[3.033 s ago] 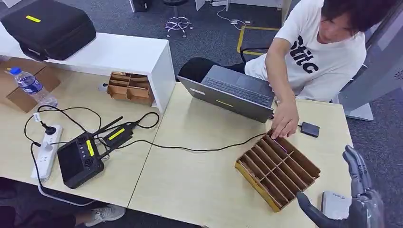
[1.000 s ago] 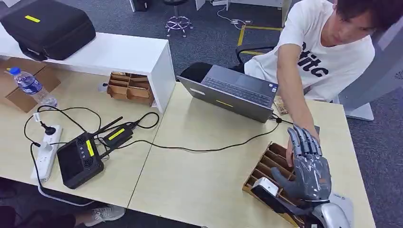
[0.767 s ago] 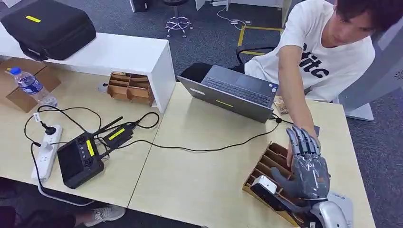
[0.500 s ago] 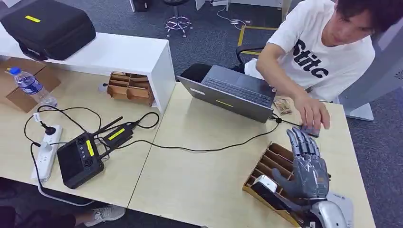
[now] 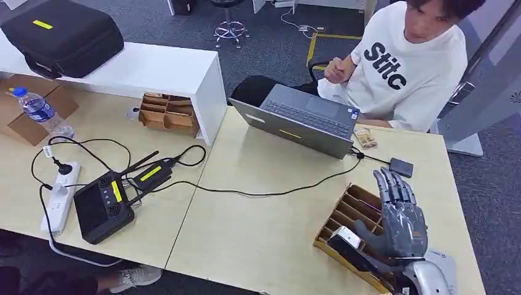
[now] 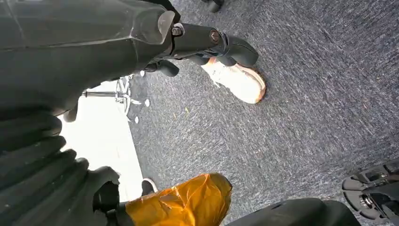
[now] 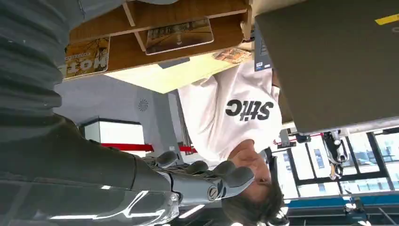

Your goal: Pass the card to the sensor for recognition and then transmit it.

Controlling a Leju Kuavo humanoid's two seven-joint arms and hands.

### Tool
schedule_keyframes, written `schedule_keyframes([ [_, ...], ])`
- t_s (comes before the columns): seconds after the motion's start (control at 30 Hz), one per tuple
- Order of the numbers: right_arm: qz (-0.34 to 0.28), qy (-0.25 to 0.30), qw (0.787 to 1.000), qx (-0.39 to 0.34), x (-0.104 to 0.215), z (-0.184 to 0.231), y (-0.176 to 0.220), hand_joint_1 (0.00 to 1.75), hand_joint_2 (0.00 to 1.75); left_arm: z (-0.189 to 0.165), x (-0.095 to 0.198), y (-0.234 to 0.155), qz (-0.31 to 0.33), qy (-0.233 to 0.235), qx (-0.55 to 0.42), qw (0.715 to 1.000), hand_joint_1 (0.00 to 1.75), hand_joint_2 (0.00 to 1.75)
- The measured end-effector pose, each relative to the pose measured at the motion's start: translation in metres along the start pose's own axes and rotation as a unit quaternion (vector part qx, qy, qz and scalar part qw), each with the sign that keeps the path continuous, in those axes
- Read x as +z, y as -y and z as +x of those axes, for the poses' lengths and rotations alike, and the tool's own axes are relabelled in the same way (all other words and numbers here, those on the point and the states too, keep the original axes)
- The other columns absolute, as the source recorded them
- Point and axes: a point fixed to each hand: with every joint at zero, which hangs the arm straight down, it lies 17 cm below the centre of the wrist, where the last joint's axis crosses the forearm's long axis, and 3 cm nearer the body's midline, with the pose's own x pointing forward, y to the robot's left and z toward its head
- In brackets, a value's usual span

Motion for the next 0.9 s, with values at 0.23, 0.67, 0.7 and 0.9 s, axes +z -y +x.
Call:
schedule_keyframes([
  [0.23, 0.003, -0.024, 0.998, 0.057, 0.0, -0.014, -0.004, 0.0, 1.75, 0.0, 0.0, 0.0, 0.0, 0.0, -0.001, 1.0, 0.0, 1.75],
  [0.67, 0.013, -0.042, 0.997, 0.061, 0.001, -0.029, -0.012, 0.0, 1.75, 0.001, 0.0, 0.0, 0.0, 0.001, -0.006, 1.0, 0.0, 1.75],
  [0.7, 0.012, -0.044, 0.997, 0.062, 0.001, -0.03, -0.012, 0.0, 1.75, 0.001, 0.0, 0.0, 0.001, 0.001, -0.006, 1.0, 0.0, 1.75],
  [0.9, 0.011, -0.05, 0.997, 0.063, 0.0, -0.036, -0.01, 0.0, 1.75, 0.001, 0.0, 0.0, 0.001, 0.001, -0.008, 1.0, 0.0, 1.75],
])
